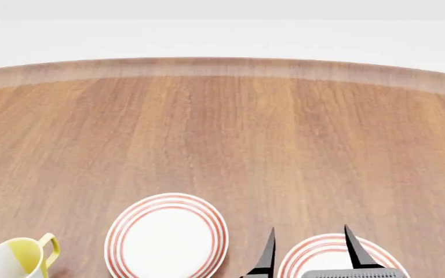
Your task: Put the white mug on the left plate.
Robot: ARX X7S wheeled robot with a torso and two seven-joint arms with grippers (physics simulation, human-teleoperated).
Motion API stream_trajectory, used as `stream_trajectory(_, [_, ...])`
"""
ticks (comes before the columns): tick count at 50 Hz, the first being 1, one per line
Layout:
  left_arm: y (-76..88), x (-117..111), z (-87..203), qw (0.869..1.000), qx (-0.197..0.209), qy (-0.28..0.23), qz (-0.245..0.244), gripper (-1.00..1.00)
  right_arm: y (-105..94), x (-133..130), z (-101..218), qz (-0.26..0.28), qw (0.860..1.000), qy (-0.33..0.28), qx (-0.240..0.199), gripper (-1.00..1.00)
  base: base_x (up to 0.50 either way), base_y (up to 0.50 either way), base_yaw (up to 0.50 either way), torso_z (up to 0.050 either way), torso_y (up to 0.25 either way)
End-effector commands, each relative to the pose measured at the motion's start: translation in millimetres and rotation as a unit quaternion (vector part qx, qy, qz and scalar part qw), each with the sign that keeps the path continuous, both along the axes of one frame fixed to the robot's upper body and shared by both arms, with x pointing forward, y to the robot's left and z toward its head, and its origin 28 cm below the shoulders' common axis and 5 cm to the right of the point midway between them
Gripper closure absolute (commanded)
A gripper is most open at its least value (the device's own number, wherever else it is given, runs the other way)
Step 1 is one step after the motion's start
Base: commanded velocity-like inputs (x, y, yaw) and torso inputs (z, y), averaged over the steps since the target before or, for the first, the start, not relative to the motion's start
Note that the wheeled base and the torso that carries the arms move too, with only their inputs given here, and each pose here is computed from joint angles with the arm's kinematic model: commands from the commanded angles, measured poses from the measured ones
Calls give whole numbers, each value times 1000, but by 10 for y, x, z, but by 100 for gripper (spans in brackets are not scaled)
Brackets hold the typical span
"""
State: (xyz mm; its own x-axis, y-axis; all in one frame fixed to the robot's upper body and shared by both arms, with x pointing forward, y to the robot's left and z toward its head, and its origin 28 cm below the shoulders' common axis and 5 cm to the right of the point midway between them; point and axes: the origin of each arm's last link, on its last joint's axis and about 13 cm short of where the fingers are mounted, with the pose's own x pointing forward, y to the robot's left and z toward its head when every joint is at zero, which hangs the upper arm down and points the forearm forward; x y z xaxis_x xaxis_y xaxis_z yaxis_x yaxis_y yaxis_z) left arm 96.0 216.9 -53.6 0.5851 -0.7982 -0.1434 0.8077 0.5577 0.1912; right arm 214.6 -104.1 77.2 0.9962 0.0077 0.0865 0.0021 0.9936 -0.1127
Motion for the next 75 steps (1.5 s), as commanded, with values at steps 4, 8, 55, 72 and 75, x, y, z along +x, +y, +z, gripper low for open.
stream_trajectory(4, [11, -16, 30, 1000, -5, 0, -1, 100, -1, -5, 16, 0, 1000, -1, 0, -100, 0, 0, 0, 0, 0])
stream_trajectory(8, [6, -69, 76, 1000, -13, -8, -2, 100, 6, 4, 7, 2, 1000, -1, 0, -100, 0, 0, 0, 0, 0])
stream_trajectory(55, [145, -309, 340, 993, -61, -84, 48, 100, -5, 5, -10, 0, 1000, -1, 3, -100, 0, 0, 0, 0, 0])
stream_trajectory(72, [228, -277, 607, 983, -99, -125, 90, 100, -11, 12, -41, -1, 1000, 2, 2, -100, 0, 0, 0, 0, 0])
stream_trajectory(75, [235, -271, 644, 981, -106, -131, 96, 100, -13, 0, -33, -2, 1000, 1, 4, -100, 0, 0, 0, 0, 0])
